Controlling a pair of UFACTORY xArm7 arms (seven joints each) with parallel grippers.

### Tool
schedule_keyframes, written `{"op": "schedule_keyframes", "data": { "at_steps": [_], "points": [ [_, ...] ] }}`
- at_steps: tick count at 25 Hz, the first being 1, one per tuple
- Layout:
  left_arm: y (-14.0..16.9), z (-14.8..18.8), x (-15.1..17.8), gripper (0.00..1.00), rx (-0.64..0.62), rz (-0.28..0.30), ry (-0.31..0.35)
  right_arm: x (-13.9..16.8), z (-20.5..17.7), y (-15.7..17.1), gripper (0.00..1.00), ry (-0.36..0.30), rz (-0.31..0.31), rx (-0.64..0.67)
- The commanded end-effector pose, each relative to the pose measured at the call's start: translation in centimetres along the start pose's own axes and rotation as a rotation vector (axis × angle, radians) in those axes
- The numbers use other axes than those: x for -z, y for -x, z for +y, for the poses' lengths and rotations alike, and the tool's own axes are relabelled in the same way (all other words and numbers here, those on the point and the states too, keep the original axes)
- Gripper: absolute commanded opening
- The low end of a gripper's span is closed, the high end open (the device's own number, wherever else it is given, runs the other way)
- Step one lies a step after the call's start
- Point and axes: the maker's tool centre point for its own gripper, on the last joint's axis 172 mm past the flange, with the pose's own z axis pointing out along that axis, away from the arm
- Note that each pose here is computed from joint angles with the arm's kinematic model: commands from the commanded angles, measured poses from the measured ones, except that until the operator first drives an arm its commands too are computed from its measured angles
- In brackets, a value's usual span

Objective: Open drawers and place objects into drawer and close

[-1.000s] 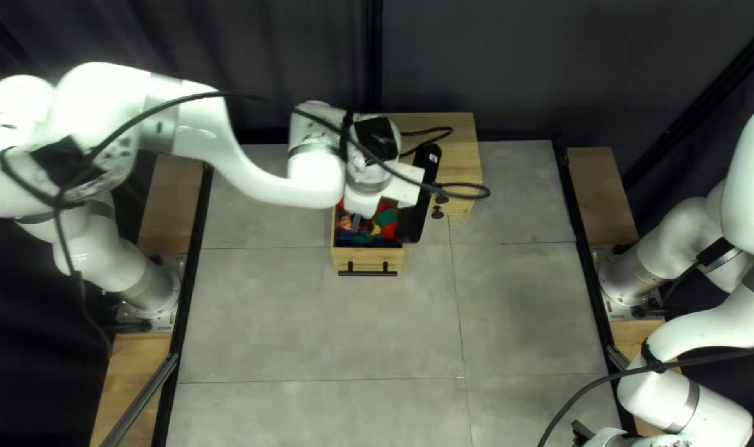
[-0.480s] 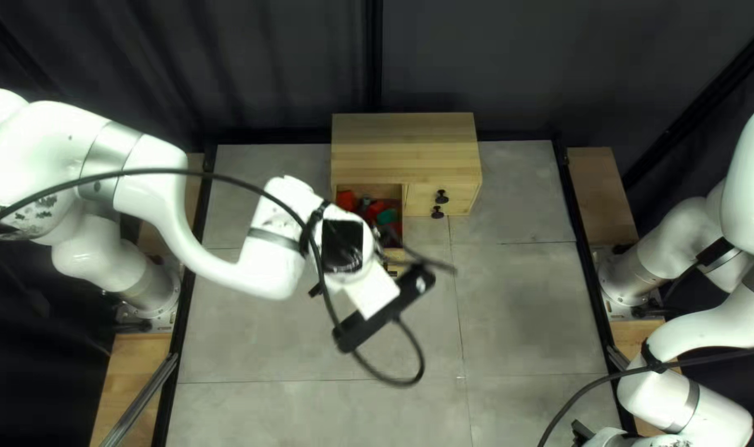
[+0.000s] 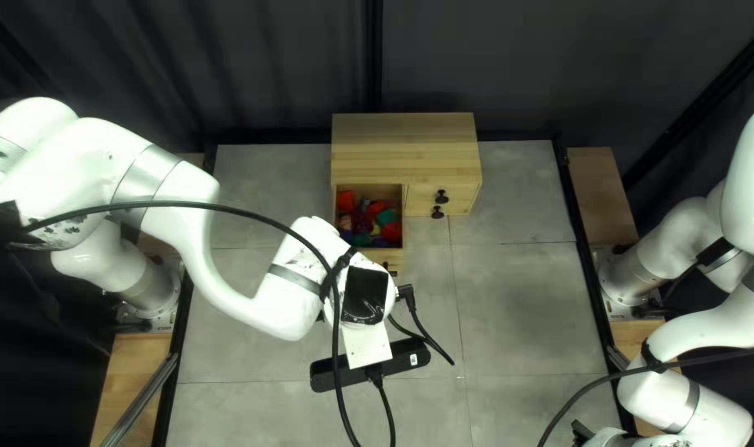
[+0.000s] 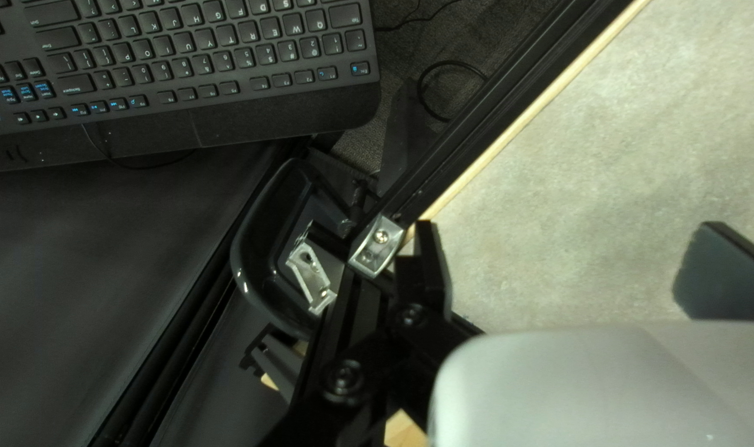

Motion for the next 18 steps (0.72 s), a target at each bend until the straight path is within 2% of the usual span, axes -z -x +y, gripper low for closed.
{"op": "schedule_keyframes", "data": {
  "at_steps": [1, 3, 6, 9, 14, 18],
  "points": [
    [0.0, 0.0, 0.0, 1.0, 0.0, 0.0, 0.0, 0.0, 0.0, 0.0, 1.0, 0.0, 0.0, 0.0],
    [-0.3, 0.3, 0.2, 1.0, -0.028, 0.006, -0.002, 0.0, 0.0, 0.0, 1.0, 0.0, 0.0, 0.0],
    [0.3, 0.6, 0.3, 1.0, -0.139, -0.032, -0.036, 0.0, 0.0, 0.0, 1.0, 0.0, 0.0, 0.0],
    [1.6, 0.1, -0.9, 1.0, -0.213, -0.057, -0.081, 0.0, 0.0, 0.0, 1.0, 0.0, 0.0, 0.0],
    [2.7, -1.1, -3.2, 1.0, -0.264, -0.089, -0.139, 0.0, 0.0, 0.0, 1.0, 0.0, 0.0, 0.0],
    [2.4, -1.8, -4.0, 1.0, -0.271, -0.096, -0.157, 0.0, 0.0, 0.0, 1.0, 0.0, 0.0, 0.0]
  ]
}}
